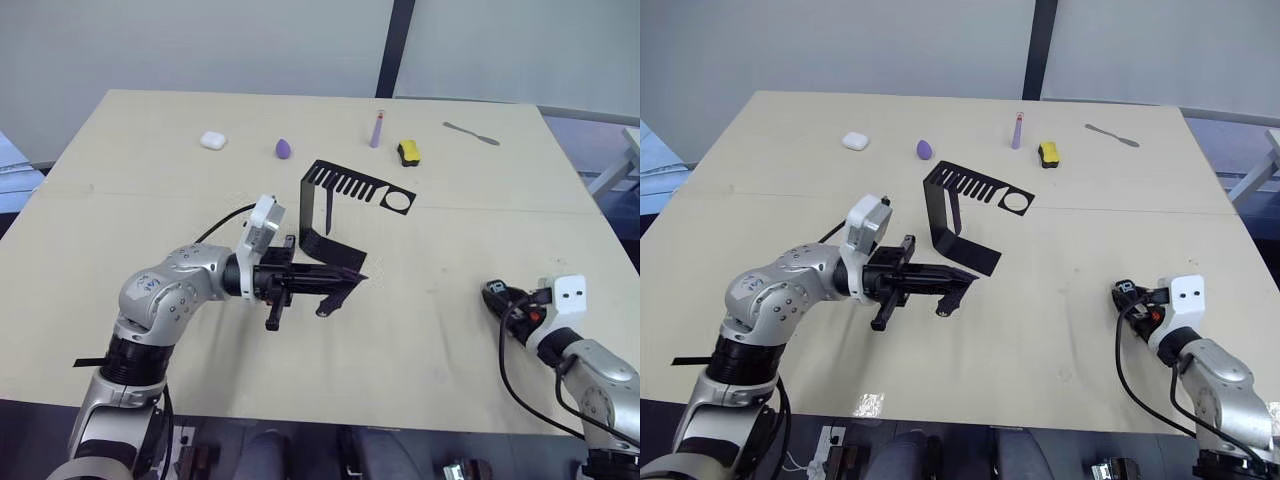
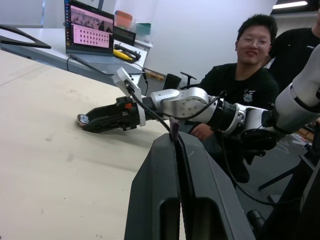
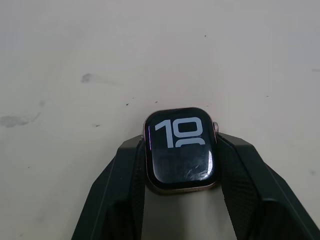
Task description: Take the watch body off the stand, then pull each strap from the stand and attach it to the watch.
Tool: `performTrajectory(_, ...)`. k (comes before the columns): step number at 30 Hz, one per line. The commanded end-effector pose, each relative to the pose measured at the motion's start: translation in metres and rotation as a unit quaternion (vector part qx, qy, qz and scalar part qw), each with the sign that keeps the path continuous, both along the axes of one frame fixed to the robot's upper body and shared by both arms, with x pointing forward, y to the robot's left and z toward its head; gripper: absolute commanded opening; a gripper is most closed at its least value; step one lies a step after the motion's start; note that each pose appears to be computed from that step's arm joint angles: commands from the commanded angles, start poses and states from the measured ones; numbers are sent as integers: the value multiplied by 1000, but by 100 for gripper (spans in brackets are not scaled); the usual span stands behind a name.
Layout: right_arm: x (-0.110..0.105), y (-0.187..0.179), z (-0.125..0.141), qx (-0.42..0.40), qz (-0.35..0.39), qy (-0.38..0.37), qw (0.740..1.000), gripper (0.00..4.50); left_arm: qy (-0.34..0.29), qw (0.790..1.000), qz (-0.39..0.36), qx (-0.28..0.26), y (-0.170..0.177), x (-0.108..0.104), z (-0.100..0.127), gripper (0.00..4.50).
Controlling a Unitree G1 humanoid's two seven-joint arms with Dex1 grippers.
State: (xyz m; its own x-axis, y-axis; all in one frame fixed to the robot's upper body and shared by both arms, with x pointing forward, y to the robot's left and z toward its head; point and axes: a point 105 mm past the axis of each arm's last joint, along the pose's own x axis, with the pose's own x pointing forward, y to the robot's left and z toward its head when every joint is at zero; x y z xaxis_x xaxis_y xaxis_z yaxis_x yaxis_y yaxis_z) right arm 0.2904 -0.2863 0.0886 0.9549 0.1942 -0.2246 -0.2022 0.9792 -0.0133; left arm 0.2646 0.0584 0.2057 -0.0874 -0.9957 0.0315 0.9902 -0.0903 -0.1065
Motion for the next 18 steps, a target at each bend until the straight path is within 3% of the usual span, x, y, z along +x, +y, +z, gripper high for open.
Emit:
performTrajectory(1,-14,30,24,2,89,7,996,161,-70,997,21,16,6,4,5,0)
performTrajectory(10,-50,125,54,87,307,104,942,161,-268,957,-9,112,10,4,-20,0)
performTrajectory(18,-51,169,68,204,388,185,879,161,-374,918,-34,129,5,8,-24,0)
